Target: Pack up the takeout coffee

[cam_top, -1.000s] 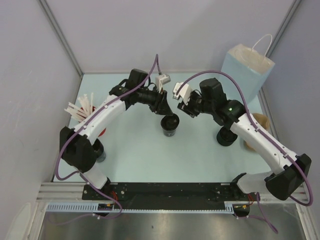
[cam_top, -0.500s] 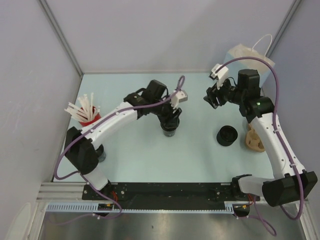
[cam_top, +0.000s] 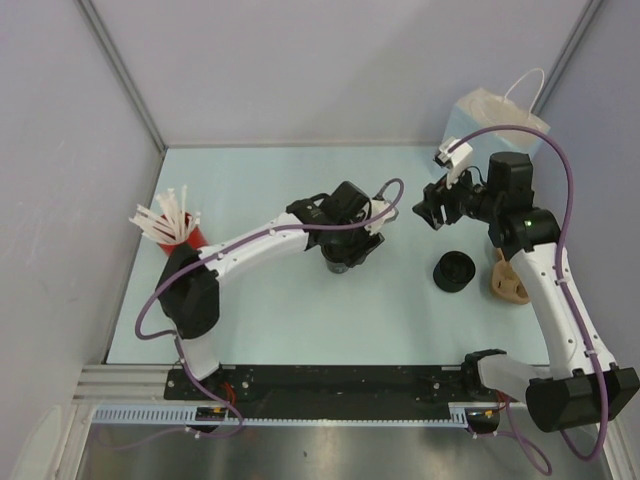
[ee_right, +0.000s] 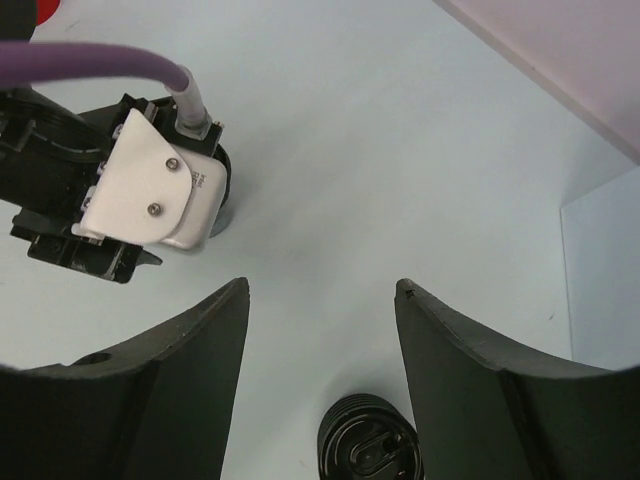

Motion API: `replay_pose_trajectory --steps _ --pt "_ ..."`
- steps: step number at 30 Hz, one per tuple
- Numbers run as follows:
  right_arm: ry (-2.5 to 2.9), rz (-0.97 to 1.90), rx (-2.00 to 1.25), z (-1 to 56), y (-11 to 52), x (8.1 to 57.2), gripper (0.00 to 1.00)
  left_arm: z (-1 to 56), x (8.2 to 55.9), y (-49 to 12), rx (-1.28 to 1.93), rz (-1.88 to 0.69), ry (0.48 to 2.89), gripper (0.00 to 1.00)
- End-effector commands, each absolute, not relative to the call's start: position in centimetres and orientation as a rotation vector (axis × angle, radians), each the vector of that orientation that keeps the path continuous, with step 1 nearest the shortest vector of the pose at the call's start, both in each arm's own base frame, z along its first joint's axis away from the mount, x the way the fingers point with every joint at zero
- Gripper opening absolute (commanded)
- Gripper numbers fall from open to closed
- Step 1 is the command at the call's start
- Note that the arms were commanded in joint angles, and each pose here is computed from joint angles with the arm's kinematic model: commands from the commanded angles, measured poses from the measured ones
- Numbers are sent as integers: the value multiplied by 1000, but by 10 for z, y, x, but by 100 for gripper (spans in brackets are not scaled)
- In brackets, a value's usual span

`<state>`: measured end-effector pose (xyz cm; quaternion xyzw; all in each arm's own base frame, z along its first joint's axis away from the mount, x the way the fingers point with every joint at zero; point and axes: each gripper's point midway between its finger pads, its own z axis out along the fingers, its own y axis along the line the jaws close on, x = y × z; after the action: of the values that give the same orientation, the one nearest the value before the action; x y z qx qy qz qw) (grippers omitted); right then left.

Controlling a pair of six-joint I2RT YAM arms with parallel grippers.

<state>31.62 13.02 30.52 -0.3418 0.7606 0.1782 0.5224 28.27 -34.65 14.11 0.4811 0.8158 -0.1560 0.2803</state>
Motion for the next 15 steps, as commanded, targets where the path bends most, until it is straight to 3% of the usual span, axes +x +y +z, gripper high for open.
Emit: replay_pose_trajectory --steps 1,15 --pt "1784 456 -795 314 131 315 65 156 302 -354 1190 -335 2155 62" --pt "1776 482 -810 310 134 310 65 139 310 -352 1179 -268 2176 50"
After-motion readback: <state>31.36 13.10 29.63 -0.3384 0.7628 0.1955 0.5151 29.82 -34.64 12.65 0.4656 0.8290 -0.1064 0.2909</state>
